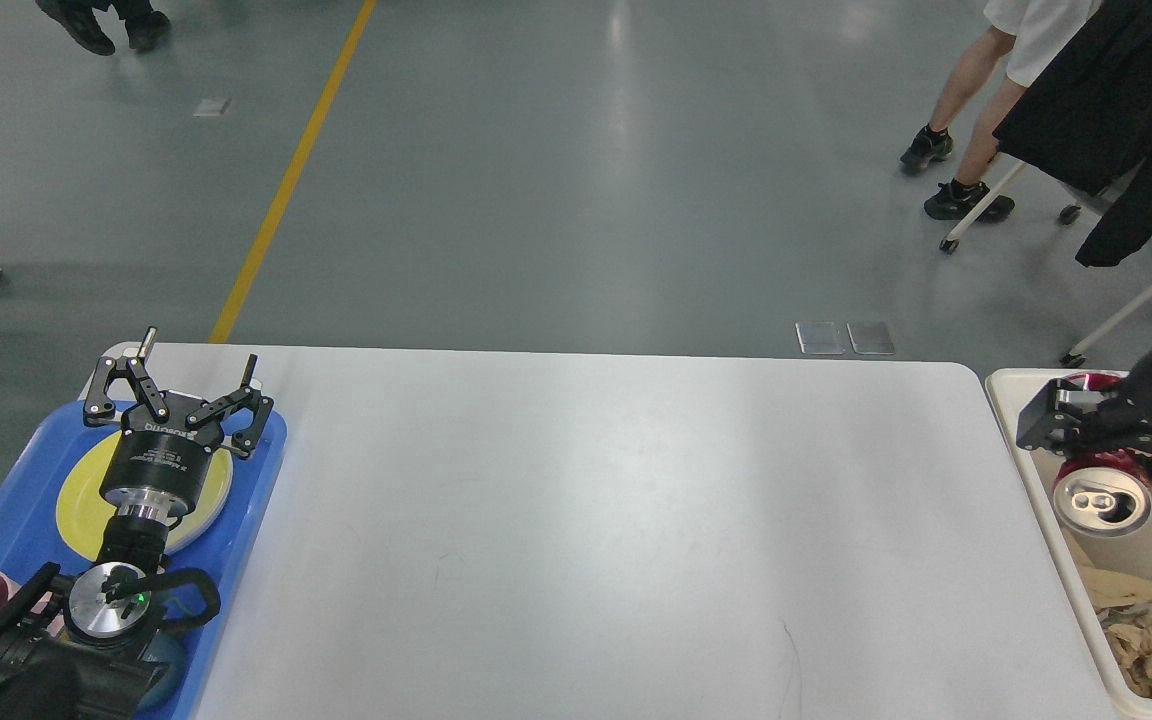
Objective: Tidy desktop
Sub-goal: 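Lift the red can and carry it into the white bin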
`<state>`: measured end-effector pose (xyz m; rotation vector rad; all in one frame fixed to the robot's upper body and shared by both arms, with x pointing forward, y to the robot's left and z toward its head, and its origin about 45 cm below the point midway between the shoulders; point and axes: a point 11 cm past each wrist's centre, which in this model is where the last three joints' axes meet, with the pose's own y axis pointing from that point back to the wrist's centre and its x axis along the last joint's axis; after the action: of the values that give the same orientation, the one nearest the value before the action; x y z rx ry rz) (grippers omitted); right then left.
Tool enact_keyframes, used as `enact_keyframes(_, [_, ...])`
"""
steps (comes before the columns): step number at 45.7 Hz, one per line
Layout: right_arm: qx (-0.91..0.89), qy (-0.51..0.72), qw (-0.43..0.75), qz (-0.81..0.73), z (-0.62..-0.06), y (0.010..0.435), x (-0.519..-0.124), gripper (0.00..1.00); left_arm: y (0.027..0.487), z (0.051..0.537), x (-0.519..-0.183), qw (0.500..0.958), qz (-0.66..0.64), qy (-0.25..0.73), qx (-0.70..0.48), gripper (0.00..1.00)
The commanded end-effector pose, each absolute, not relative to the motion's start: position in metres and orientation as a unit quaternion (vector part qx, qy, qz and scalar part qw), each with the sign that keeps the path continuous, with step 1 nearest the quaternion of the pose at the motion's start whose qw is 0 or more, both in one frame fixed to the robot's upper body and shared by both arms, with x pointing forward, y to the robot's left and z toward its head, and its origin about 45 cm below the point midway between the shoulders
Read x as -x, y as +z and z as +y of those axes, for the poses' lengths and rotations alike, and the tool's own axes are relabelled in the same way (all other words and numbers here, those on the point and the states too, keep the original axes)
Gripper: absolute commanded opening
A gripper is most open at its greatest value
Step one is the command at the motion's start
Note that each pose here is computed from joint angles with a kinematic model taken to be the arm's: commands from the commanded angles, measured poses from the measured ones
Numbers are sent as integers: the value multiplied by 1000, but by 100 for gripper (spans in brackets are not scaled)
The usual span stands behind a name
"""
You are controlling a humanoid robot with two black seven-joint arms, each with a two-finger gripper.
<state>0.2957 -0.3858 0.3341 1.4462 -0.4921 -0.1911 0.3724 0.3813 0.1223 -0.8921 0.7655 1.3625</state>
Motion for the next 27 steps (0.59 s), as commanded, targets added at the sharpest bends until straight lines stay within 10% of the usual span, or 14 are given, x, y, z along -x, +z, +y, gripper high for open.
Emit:
enact_keyframes(1, [-627, -110, 721, -274, -449, 313, -294, 0, 122, 381, -372, 622, 333, 593, 388, 97])
enact_keyframes(27, [-545, -89, 741, -383, -587, 111, -277, 0, 122, 381, -372, 622, 333, 593, 389, 97])
